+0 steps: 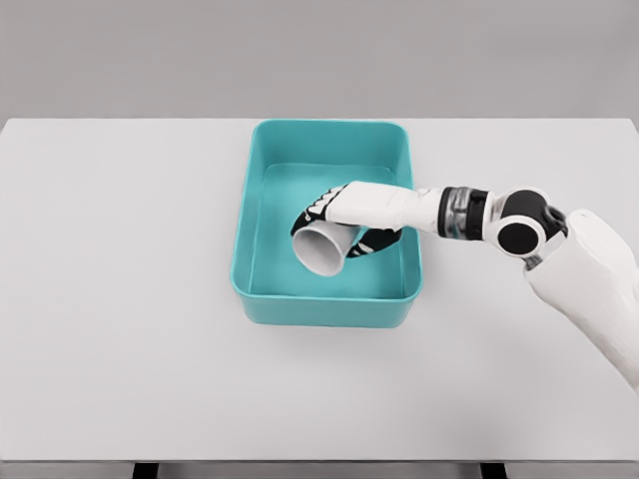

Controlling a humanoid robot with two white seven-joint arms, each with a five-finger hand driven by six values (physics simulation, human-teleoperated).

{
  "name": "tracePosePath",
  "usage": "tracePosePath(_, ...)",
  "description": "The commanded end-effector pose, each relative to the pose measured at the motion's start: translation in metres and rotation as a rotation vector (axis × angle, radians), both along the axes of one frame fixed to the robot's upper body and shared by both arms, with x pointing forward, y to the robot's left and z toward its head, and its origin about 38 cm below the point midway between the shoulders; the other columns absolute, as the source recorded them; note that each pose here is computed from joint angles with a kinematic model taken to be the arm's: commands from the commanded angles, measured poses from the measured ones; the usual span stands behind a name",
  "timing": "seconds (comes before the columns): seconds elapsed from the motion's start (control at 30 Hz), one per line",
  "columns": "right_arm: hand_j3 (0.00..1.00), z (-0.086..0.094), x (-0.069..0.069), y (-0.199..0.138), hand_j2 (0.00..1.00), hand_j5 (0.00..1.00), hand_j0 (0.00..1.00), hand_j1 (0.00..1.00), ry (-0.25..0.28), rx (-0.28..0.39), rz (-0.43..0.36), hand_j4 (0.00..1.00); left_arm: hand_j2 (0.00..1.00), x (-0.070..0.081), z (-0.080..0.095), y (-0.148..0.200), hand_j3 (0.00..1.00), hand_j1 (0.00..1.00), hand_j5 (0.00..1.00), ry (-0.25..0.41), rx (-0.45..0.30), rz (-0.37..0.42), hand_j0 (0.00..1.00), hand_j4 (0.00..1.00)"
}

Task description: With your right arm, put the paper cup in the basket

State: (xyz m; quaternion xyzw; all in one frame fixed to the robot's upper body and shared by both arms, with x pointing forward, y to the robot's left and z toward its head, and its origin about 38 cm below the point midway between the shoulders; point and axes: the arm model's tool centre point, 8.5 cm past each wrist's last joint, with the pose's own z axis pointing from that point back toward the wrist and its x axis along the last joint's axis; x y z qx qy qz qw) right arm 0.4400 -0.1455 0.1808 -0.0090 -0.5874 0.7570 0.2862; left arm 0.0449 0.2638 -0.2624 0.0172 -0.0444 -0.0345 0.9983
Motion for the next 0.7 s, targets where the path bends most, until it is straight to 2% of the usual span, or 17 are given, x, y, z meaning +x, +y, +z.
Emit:
tracePosePath(0.0,0.89,0.000,0.000,0.000,0.89,0.89,0.89,0.89,0.004,0.001,-0.004,0.89,1.00,0.000,0.000,0.000,1.00,1.00,1.00,0.000,0.000,0.000,1.00,1.00)
tracePosePath(0.07,0.95,0.001,0.001,-0.001,0.95,0.95,0.95,0.95,0.006,0.002,-0.017,0.95,1.00,0.000,0.000,0.000,1.00,1.00,1.00,0.000,0.000,0.000,1.00,1.00)
tracePosePath(0.2,0.97,0.008,0.004,-0.001,0.97,0.97,0.97,0.97,-0.010,-0.001,-0.024,0.97,1.00,0.000,0.000,0.000,1.00,1.00,1.00,0.000,0.000,0.000,1.00,1.00)
tracePosePath(0.27,0.98,0.028,0.006,-0.006,0.98,0.98,0.98,0.98,-0.050,0.036,-0.027,0.98,1.00,0.000,0.000,0.000,1.00,1.00,1.00,0.000,0.000,0.002,1.00,1.00)
tracePosePath(0.33,0.98,0.056,0.009,-0.020,0.98,0.98,0.98,0.98,-0.086,0.136,-0.058,0.98,1.00,-0.001,0.000,0.000,1.00,1.00,1.00,0.002,0.000,0.000,1.00,1.00)
tracePosePath(0.37,0.98,0.060,0.009,-0.022,0.98,0.98,0.98,0.98,-0.072,0.173,-0.056,0.98,1.00,0.000,0.000,0.000,1.00,1.00,1.00,0.000,0.000,0.000,1.00,1.00)
tracePosePath(0.4,0.98,0.071,0.009,-0.029,0.98,0.98,0.98,0.98,-0.057,0.237,-0.061,0.98,1.00,0.000,0.000,0.000,1.00,1.00,1.00,0.000,0.000,0.000,1.00,1.00)
tracePosePath(0.47,0.98,0.083,0.010,-0.043,0.98,0.98,0.98,0.98,-0.058,0.311,-0.087,0.98,1.00,0.000,0.000,0.000,1.00,1.00,1.00,0.000,0.000,0.000,1.00,1.00)
tracePosePath(0.5,0.98,0.095,0.007,-0.053,0.98,0.98,0.98,0.98,-0.060,0.384,-0.096,0.98,1.00,0.000,0.000,0.000,1.00,1.00,1.00,0.000,0.000,0.000,1.00,1.00)
tracePosePath(0.6,0.98,0.112,-0.004,-0.078,0.98,0.98,0.98,0.98,-0.003,0.508,-0.079,0.98,1.00,0.000,0.000,0.000,1.00,1.00,1.00,0.000,0.000,0.000,1.00,1.00)
tracePosePath(0.63,0.98,0.114,-0.007,-0.092,0.98,0.98,0.98,0.98,0.020,0.542,-0.089,0.98,1.00,0.000,0.000,0.000,1.00,1.00,1.00,0.000,0.000,0.000,1.00,1.00)
tracePosePath(0.67,0.99,0.120,-0.011,-0.114,0.99,0.99,0.99,0.99,0.027,0.609,-0.118,0.99,1.00,0.000,0.000,0.000,1.00,1.00,1.00,0.000,0.000,0.000,1.00,1.00)
